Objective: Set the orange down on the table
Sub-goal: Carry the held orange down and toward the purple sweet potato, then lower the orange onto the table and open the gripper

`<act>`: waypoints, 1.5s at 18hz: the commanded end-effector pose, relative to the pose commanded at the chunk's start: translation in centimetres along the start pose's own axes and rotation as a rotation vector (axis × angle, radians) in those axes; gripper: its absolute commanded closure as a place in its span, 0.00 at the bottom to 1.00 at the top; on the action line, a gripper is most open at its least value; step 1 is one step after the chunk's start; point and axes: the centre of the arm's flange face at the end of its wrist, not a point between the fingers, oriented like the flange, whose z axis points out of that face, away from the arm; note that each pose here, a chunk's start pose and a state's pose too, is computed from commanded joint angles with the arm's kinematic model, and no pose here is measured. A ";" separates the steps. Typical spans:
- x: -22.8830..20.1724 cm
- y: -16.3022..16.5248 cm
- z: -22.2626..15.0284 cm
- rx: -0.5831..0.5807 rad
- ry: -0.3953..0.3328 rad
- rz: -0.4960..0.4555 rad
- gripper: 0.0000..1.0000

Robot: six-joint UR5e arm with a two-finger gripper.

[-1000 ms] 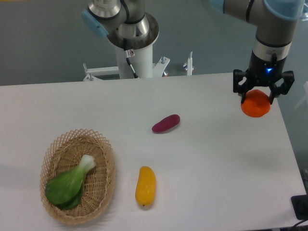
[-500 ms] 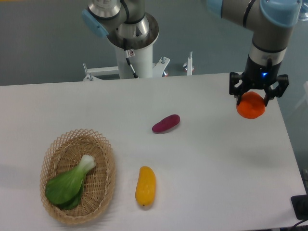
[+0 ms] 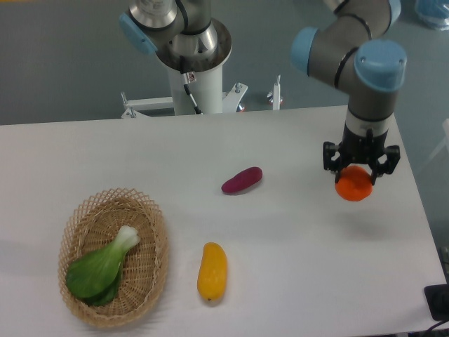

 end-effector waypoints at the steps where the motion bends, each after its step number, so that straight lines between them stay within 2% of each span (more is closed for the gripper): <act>1: 0.0 -0.2 0.6 0.013 0.021 -0.015 0.33; 3: 0.2 -0.2 2.9 0.005 0.062 -0.047 0.33; 7: 1.0 -1.1 6.5 -0.025 0.099 -0.066 0.33; 13: 1.9 -0.9 8.0 -0.047 0.122 -0.063 0.32; 14: 1.9 -0.9 8.0 -0.047 0.122 -0.063 0.29; 15: 1.8 -0.9 7.9 -0.045 0.118 -0.057 0.08; 16: 1.8 -1.0 7.8 -0.043 0.116 -0.055 0.01; 19: 1.7 -1.1 7.4 -0.039 0.108 -0.056 0.00; 21: 1.3 -1.5 6.3 -0.027 0.091 -0.053 0.00; 24: 0.1 -2.9 2.8 0.021 0.033 -0.046 0.00; 26: -1.6 -3.3 -3.2 0.024 -0.106 -0.031 0.00; 27: -2.1 -3.4 -4.9 0.019 -0.148 -0.016 0.00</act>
